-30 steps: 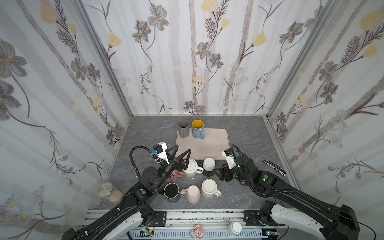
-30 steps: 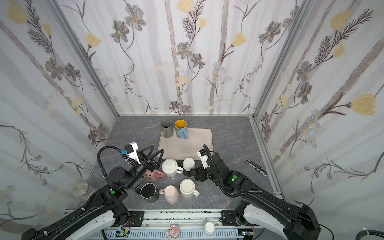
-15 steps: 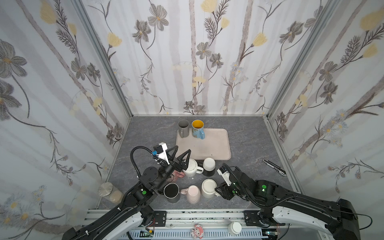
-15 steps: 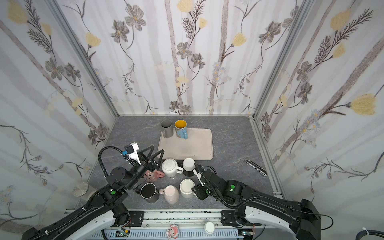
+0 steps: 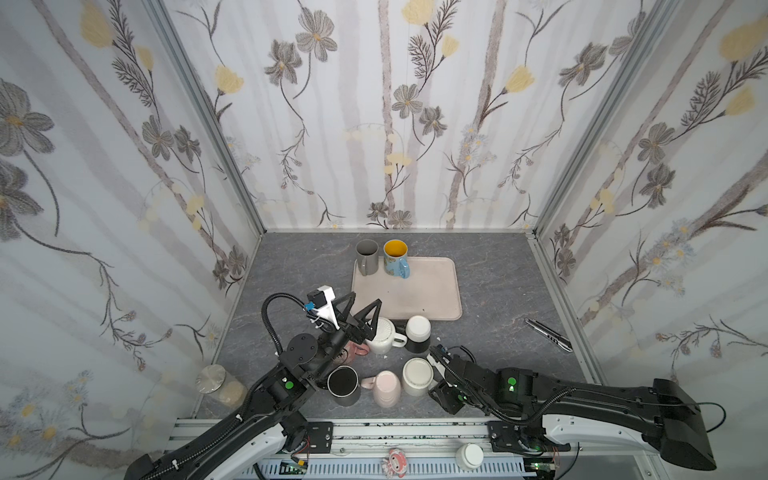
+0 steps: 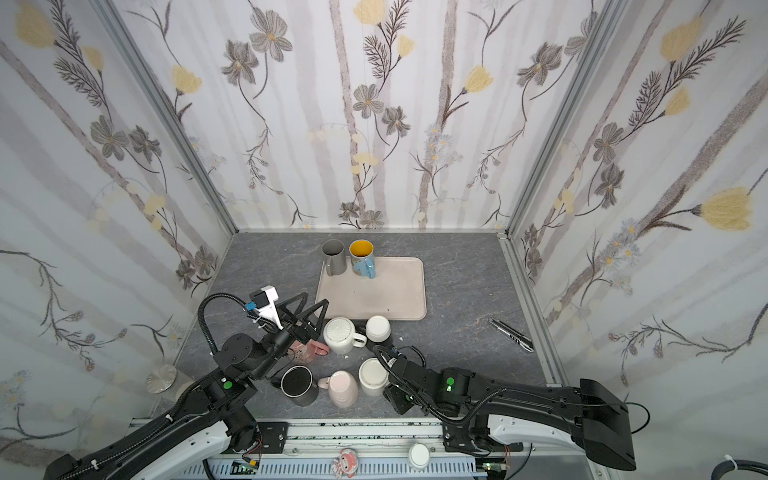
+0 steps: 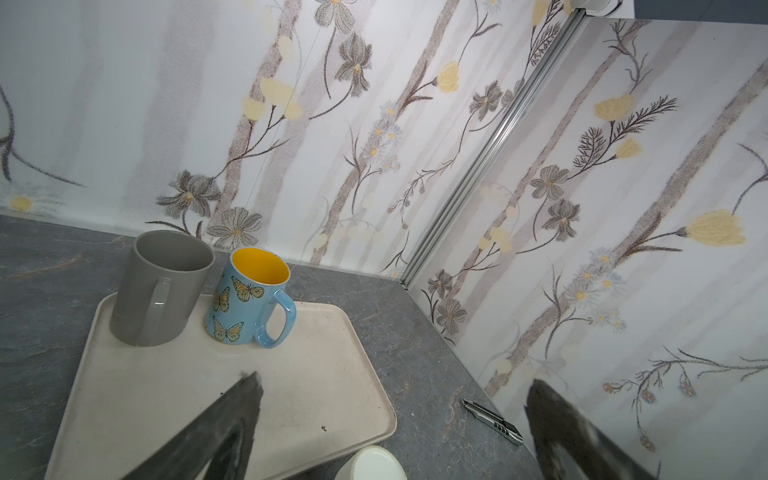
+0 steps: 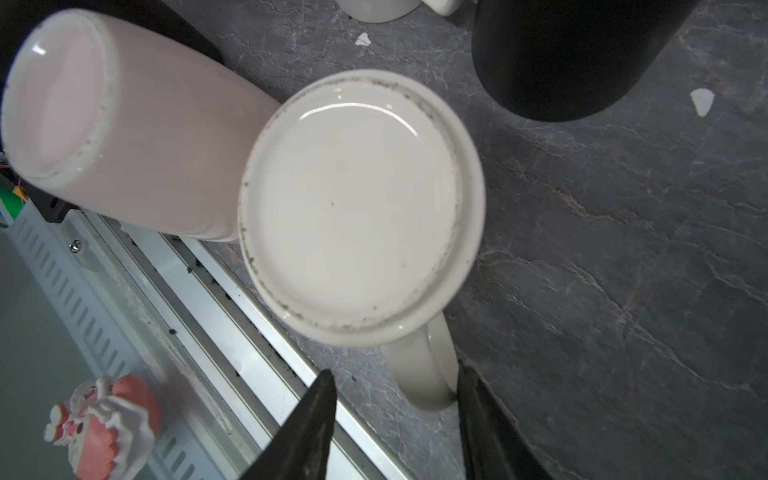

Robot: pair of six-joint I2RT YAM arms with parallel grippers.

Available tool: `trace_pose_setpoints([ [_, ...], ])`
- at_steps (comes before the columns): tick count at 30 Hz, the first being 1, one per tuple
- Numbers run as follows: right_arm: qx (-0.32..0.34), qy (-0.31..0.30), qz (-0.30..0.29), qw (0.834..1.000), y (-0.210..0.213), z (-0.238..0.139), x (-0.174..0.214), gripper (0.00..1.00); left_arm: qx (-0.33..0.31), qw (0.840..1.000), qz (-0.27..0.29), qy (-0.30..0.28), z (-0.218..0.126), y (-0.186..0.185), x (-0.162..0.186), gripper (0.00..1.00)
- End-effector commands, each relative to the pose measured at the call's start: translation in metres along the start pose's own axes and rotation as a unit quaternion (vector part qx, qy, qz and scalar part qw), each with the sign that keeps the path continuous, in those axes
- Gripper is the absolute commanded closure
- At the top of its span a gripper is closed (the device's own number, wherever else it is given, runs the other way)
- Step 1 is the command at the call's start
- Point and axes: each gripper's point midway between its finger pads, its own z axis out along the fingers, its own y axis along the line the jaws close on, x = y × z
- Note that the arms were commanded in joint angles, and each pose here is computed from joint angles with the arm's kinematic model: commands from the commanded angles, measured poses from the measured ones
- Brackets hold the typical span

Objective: Turn the mug right side up
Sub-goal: 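Lift the white mug off the table with the right gripper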

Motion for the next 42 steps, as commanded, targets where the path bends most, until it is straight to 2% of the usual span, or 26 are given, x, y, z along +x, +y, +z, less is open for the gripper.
trace_pose_setpoints([
  [1,0.005,-0.015,-0.007,1.000,0.005,0.001,-0.008,0.55,0.001,1.000,-0.005,-0.008,-0.001,0.000,-0.003,0.00],
  [4,0.047,-0.012,-0.011,0.999,-0.005,0.003,-0.010,0.55,0.002,1.000,-0.007,-0.009,-0.001,-0.001,-0.004,0.00],
  [8,0.066,-0.017,-0.028,0.997,-0.005,0.005,-0.017,0.54,0.002,1.000,-0.007,-0.009,-0.001,-0.001,-0.004,0.00],
  [15,0.083,-0.003,-0.050,0.995,-0.007,0.014,-0.015,0.62,0.003,1.000,-0.008,-0.007,-0.001,-0.001,-0.003,0.00],
  [21,0.086,0.005,-0.053,0.995,-0.009,0.016,-0.010,0.75,0.009,1.000,-0.008,0.003,0.002,-0.002,0.003,0.00],
  [29,0.076,0.021,-0.048,0.996,-0.004,0.013,0.002,0.99,0.020,1.000,-0.009,0.007,0.005,-0.007,0.003,0.00],
  [33,0.068,0.016,-0.038,0.997,0.003,0.005,0.004,1.00,0.019,1.000,-0.010,0.008,0.005,-0.007,0.004,0.00],
  [42,0.020,-0.040,0.030,0.999,0.013,-0.033,-0.008,1.00,0.021,1.000,-0.006,0.003,0.005,-0.008,0.001,0.00],
])
